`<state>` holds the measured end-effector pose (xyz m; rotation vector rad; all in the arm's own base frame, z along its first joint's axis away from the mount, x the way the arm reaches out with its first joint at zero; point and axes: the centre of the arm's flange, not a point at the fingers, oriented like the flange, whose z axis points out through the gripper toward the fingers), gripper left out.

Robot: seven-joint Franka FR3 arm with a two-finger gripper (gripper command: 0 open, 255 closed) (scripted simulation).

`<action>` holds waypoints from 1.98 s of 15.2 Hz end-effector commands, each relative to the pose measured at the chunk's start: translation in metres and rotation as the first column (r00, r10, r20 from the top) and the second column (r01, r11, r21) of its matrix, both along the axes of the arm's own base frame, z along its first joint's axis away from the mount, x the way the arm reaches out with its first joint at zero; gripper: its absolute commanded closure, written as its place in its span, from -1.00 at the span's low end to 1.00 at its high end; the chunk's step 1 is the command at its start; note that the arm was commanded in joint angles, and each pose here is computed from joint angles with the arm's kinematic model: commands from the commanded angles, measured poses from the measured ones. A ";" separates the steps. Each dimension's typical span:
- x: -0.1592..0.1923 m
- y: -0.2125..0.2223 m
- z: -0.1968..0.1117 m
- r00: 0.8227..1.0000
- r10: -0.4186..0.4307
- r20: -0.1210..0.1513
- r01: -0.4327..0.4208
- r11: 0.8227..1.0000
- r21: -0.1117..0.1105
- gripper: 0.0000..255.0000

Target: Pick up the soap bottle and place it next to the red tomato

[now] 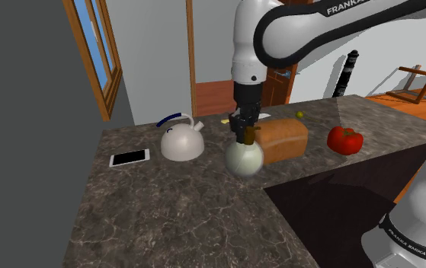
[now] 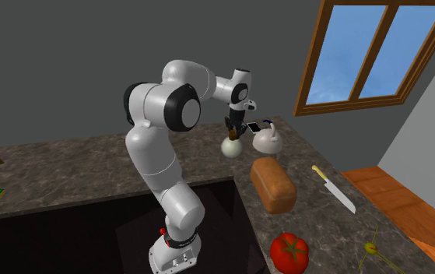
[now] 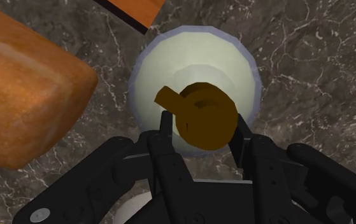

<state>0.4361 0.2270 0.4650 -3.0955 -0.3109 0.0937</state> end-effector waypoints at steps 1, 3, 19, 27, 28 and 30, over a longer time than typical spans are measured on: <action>0.000 0.000 0.011 1.000 0.000 0.000 0.000 1.000 0.000 1.00; 0.000 0.000 0.022 1.000 0.000 0.000 0.000 1.000 0.000 1.00; 0.000 0.000 0.106 1.000 0.000 0.000 0.000 1.000 0.000 1.00; 0.000 0.000 0.149 1.000 0.000 0.000 0.000 1.000 0.000 1.00; 0.000 0.000 0.154 1.000 0.000 0.000 0.000 1.000 0.000 1.00; -0.002 -0.013 0.156 1.000 0.000 0.000 0.000 1.000 0.000 1.00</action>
